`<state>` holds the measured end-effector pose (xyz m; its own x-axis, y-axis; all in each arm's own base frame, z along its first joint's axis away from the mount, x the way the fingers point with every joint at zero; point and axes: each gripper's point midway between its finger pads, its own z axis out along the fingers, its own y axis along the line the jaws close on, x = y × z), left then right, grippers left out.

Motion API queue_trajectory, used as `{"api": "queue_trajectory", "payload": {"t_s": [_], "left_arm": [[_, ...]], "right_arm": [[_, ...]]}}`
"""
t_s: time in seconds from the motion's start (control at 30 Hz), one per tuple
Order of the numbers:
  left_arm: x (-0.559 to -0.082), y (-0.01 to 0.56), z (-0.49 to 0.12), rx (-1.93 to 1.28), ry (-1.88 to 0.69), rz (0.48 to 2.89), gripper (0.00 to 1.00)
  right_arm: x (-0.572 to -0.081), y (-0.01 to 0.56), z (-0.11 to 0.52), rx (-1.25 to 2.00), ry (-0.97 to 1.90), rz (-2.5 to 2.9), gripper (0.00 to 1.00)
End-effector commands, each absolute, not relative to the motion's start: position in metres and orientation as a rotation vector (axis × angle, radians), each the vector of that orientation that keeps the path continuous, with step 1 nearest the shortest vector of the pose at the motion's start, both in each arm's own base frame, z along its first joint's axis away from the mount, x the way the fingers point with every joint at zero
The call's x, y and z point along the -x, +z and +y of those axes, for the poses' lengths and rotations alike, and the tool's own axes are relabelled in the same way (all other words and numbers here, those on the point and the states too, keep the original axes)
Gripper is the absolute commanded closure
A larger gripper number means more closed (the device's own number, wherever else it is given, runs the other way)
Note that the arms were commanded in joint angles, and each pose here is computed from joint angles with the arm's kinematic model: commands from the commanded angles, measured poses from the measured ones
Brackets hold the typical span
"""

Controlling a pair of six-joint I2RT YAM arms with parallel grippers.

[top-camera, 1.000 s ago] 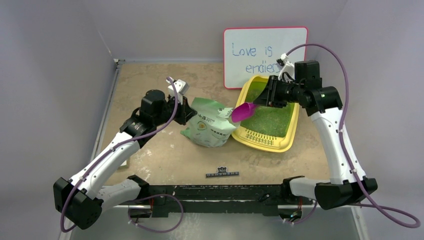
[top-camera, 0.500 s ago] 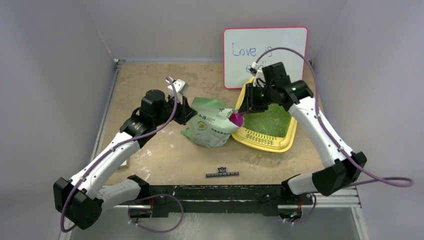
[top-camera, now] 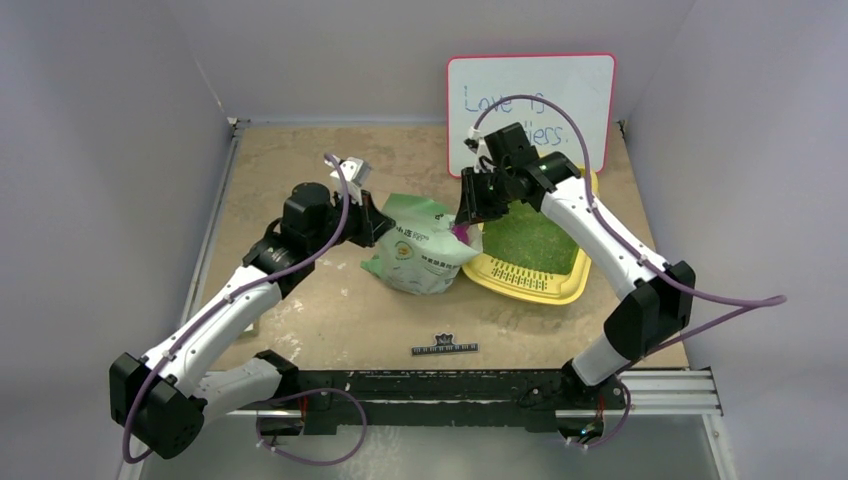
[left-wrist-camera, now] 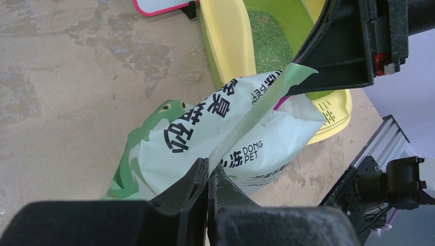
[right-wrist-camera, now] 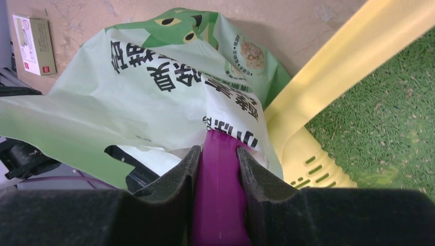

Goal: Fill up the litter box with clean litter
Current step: 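Scoop the cat litter from the cat litter bag.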

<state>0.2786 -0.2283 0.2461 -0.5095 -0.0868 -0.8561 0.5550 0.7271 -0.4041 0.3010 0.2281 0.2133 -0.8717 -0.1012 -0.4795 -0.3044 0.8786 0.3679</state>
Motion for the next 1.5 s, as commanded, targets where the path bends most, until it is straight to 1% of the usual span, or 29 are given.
{"api": "queue_trajectory", "payload": {"t_s": [0.0, 0.17, 0.27, 0.43, 0.6, 0.73, 0.87, 0.93, 1.0, 1.1, 1.2, 1.27, 1.37, 1.47], "left_arm": [[-0.284, 0.26, -0.234, -0.31, -0.867, 1.898, 1.0], [-0.283, 0.257, -0.232, -0.283, -0.849, 1.91, 1.0], [-0.283, 0.258, -0.232, -0.269, -0.837, 1.902, 1.0], [-0.282, 0.255, -0.236, -0.287, -0.822, 1.912, 1.0], [-0.28, 0.258, -0.238, -0.299, -0.814, 1.902, 1.0], [-0.28, 0.262, -0.235, -0.299, -0.8, 1.889, 1.0], [-0.28, 0.264, -0.232, -0.307, -0.781, 1.887, 1.0], [-0.28, 0.263, -0.232, -0.311, -0.778, 1.886, 1.0], [-0.28, 0.264, -0.232, -0.316, -0.778, 1.884, 1.0], [-0.278, 0.264, -0.231, -0.325, -0.774, 1.883, 1.0], [-0.276, 0.267, -0.227, -0.321, -0.765, 1.868, 1.0], [-0.276, 0.269, -0.225, -0.319, -0.755, 1.858, 1.0], [-0.276, 0.275, -0.222, -0.317, -0.743, 1.84, 1.0], [-0.275, 0.277, -0.221, -0.321, -0.738, 1.829, 1.0]], "right_arm": [[-0.318, 0.209, 0.252, 0.423, 0.655, 2.516, 1.0], [-0.312, 0.189, 0.269, 0.493, 0.68, 2.552, 1.0], [-0.314, 0.191, 0.27, 0.51, 0.673, 2.545, 1.0], [-0.314, 0.219, 0.273, 0.545, 0.7, 2.461, 1.0], [-0.293, 0.254, 0.286, 0.584, 0.89, 2.376, 1.0], [-0.29, 0.271, 0.277, 0.543, 0.868, 2.328, 1.0], [-0.298, 0.262, 0.253, 0.458, 0.687, 2.37, 1.0], [-0.302, 0.25, 0.241, 0.438, 0.59, 2.411, 1.0], [-0.298, 0.232, 0.237, 0.456, 0.555, 2.475, 1.0], [-0.303, 0.221, 0.239, 0.469, 0.53, 2.504, 1.0], [-0.298, 0.216, 0.26, 0.46, 0.686, 2.51, 1.0], [-0.297, 0.208, 0.266, 0.43, 0.711, 2.541, 1.0], [-0.296, 0.189, 0.264, 0.417, 0.635, 2.629, 1.0], [-0.299, 0.196, 0.257, 0.399, 0.575, 2.616, 1.0]]}}
